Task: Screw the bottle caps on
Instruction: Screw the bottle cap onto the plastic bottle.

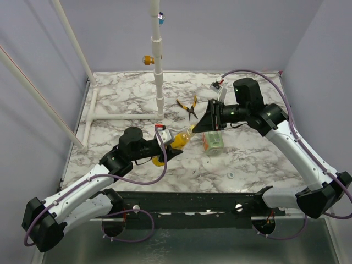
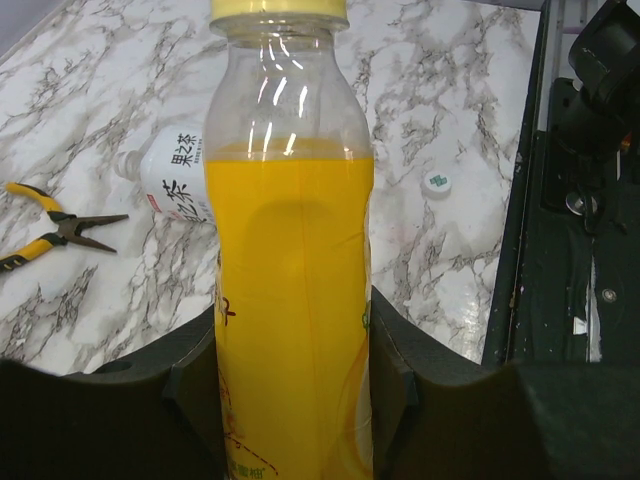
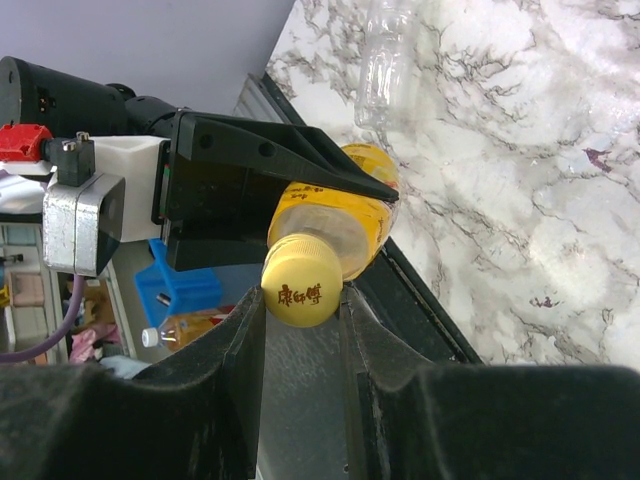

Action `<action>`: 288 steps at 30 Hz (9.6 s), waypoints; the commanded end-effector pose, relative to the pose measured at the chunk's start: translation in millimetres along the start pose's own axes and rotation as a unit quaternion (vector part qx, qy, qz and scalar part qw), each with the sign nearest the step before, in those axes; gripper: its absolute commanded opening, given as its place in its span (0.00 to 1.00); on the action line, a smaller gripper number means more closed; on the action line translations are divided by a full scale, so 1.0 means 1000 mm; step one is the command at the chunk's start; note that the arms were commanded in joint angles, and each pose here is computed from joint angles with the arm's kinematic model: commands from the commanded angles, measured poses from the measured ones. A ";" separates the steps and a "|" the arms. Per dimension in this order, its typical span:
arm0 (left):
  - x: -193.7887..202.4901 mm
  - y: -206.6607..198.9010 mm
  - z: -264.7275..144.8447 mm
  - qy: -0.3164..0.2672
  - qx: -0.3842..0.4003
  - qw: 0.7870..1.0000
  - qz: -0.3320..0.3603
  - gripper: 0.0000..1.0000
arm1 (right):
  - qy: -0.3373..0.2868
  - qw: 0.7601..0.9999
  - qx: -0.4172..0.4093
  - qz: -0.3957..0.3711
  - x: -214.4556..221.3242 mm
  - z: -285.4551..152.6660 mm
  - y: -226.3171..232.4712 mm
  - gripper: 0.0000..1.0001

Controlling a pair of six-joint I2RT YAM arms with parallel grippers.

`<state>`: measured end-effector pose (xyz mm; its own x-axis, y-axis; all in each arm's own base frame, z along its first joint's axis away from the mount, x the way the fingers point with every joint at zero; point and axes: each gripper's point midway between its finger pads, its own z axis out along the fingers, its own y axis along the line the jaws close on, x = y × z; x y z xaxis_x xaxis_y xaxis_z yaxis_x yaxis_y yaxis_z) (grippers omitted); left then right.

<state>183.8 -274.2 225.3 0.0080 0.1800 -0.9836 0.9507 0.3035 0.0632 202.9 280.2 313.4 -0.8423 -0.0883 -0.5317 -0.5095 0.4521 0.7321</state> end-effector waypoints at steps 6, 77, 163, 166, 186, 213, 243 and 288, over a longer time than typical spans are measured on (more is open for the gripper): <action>-0.020 -0.003 0.003 -0.027 0.014 0.999 0.022 0.20 | 0.017 1.000 -0.006 -0.002 0.005 -0.003 0.002 0.27; -0.051 0.021 0.048 -0.089 -0.077 0.984 0.136 0.06 | 0.074 0.989 0.128 0.021 0.013 0.006 -0.037 0.26; -0.045 0.012 0.055 -0.086 -0.050 0.989 0.110 0.00 | 0.103 0.971 0.216 -0.020 0.011 0.009 -0.039 0.23; -0.048 0.013 0.055 -0.094 -0.055 0.989 0.105 0.00 | 0.099 0.971 0.218 -0.021 0.008 0.008 -0.039 0.23; -0.052 0.020 0.067 -0.126 -0.071 0.986 0.088 0.00 | 0.098 0.961 0.257 -0.032 -0.008 0.004 -0.039 0.28; -0.016 0.029 0.079 -0.098 -0.088 0.989 0.066 0.00 | 0.066 0.956 0.283 -0.037 -0.022 -0.008 -0.037 0.39; -0.004 0.030 0.081 -0.093 -0.084 0.992 0.035 0.00 | -0.041 0.966 0.242 -0.082 -0.049 -0.024 -0.011 0.84; -0.024 0.047 0.065 -0.136 -0.091 0.985 -0.056 0.00 | -0.312 0.927 0.165 -0.127 -0.078 -0.010 -0.018 0.62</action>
<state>254.6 -325.5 225.7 -0.0138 -0.0720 -0.9973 0.8642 0.5008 -0.0481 270.4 268.5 349.8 -0.3954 0.2415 -0.8862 -0.5299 0.7281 0.4348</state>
